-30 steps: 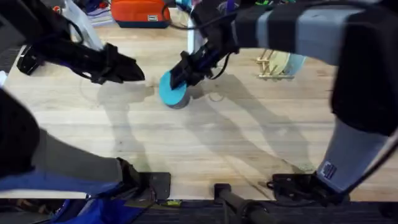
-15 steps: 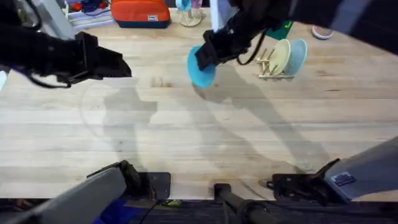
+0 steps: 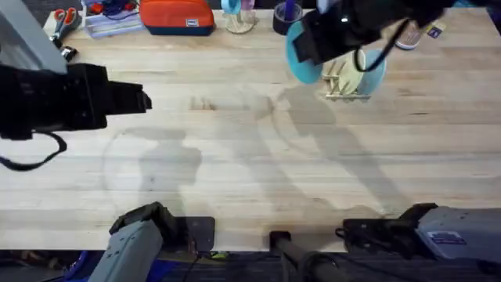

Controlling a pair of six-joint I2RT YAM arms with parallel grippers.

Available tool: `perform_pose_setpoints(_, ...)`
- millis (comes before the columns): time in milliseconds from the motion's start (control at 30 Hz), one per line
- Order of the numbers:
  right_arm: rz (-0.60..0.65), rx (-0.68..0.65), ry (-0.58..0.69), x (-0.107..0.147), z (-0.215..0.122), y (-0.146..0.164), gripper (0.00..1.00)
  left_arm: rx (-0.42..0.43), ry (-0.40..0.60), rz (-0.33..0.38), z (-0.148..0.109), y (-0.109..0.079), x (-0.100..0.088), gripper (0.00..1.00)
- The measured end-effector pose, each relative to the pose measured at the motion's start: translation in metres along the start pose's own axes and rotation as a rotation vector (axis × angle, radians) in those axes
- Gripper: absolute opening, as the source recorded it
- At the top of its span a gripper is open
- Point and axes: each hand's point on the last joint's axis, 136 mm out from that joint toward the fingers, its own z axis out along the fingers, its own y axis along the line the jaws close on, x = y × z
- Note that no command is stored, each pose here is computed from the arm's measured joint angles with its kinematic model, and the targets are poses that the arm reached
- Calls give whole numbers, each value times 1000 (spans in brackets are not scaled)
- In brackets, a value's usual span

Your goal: Pick up the plates from the table one by one and place each into a slot on the dish rack.

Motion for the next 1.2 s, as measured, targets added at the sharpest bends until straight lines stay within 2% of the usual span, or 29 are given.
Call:
perform_pose_setpoints(233, -6, 136, 12, 15, -24, -28, 33, -15, -15, 10, -3, 0, 1, 40)
perform_pose_setpoints(433, 3, 199, -20, 14, -36, -41, 32, -22, -12, 10, -3, 1, 1, 42)
perform_pose_setpoints(467, 6, 204, -24, 14, -37, -42, 32, -23, -12, 11, -3, 1, 1, 72)
perform_pose_setpoints(633, 10, 214, -36, 13, -42, -45, 32, -26, -11, 15, -3, 1, 1, 827)
perform_pose_setpoints(667, 14, 215, -38, 13, -43, -45, 32, -26, -11, 12, -3, 1, 1, 950)
perform_pose_setpoints(700, 20, 217, -42, 13, -44, -45, 32, -26, -10, 13, -3, 2, 2, 981)
perform_pose_setpoints(933, 113, 224, -81, 13, -56, -54, 32, -25, -5, 11, -3, 1, 3, 993)
perform_pose_setpoints(1200, 202, 263, -82, 24, -73, -80, 32, -25, -5, 11, -3, 1, 3, 993)
